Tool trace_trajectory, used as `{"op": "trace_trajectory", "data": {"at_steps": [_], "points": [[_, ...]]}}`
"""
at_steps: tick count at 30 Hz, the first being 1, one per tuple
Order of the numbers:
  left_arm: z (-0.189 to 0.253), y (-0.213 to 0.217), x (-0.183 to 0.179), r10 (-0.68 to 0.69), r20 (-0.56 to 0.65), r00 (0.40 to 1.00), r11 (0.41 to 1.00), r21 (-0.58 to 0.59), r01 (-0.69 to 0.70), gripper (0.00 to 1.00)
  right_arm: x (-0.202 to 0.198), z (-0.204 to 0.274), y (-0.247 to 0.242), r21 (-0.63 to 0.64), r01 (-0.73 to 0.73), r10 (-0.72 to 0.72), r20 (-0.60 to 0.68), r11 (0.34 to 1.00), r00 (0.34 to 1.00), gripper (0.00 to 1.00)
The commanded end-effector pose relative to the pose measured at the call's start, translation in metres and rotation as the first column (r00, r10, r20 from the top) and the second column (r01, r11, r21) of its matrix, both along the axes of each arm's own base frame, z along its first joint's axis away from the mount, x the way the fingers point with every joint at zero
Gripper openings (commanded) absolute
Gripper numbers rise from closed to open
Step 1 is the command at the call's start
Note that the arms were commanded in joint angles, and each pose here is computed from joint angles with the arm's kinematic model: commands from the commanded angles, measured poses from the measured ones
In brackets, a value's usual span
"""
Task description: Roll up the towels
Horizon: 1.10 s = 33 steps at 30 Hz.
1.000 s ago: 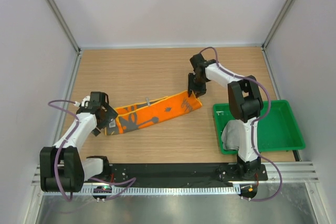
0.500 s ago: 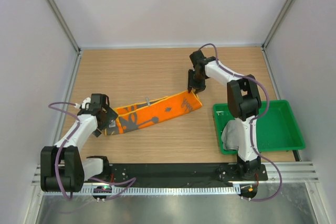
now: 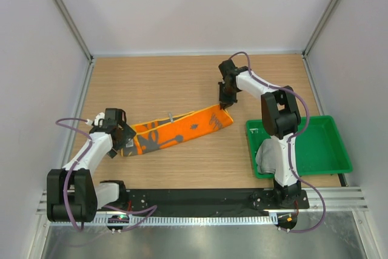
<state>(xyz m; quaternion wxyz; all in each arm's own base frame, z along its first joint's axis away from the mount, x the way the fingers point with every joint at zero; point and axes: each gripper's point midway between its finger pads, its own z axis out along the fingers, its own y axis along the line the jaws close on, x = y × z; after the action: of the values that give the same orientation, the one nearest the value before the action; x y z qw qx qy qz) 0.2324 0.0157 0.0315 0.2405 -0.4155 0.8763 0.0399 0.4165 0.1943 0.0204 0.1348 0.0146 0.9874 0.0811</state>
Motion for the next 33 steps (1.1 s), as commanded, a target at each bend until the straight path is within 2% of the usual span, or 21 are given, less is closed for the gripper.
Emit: {"op": "trace_trajectory", "data": {"at_steps": [1, 3, 9, 12, 17, 26, 33], "points": [[0.004, 0.006, 0.006, 0.028, 0.037, 0.999, 0.999, 0.019, -0.029, 0.9, 0.001, 0.0, 0.0, 0.005, -0.002, 0.001, 0.003, 1.0, 1.0, 0.11], [0.003, 0.006, 0.005, 0.028, 0.034, 0.999, 0.999, 0.022, -0.029, 0.89, 0.001, 0.001, -0.001, 0.003, 0.001, -0.001, 0.005, 1.0, 1.0, 0.01], [0.014, 0.012, 0.005, 0.036, 0.059, 0.998, 0.998, 0.051, -0.039, 0.88, 0.003, 0.027, -0.004, 0.004, 0.018, -0.018, 0.053, 1.0, 0.998, 0.01], [0.018, 0.013, 0.006, 0.038, 0.078, 0.996, 0.997, 0.057, -0.043, 0.86, 0.002, 0.044, -0.015, -0.038, 0.041, -0.037, 0.087, 0.998, 0.995, 0.01], [0.018, 0.012, 0.011, 0.023, 0.087, 0.996, 0.998, 0.053, -0.028, 0.78, -0.011, 0.052, -0.027, -0.072, 0.054, -0.047, 0.099, 0.996, 0.994, 0.01], [0.005, -0.003, 0.02, -0.02, 0.099, 0.995, 1.0, -0.016, 0.022, 0.65, -0.02, 0.052, -0.025, -0.04, 0.047, -0.043, 0.098, 0.998, 0.994, 0.01], [-0.01, -0.01, 0.02, -0.048, 0.053, 0.997, 0.998, -0.048, 0.05, 0.53, -0.022, 0.047, -0.026, -0.043, 0.047, -0.043, 0.087, 0.998, 0.995, 0.01]]}}
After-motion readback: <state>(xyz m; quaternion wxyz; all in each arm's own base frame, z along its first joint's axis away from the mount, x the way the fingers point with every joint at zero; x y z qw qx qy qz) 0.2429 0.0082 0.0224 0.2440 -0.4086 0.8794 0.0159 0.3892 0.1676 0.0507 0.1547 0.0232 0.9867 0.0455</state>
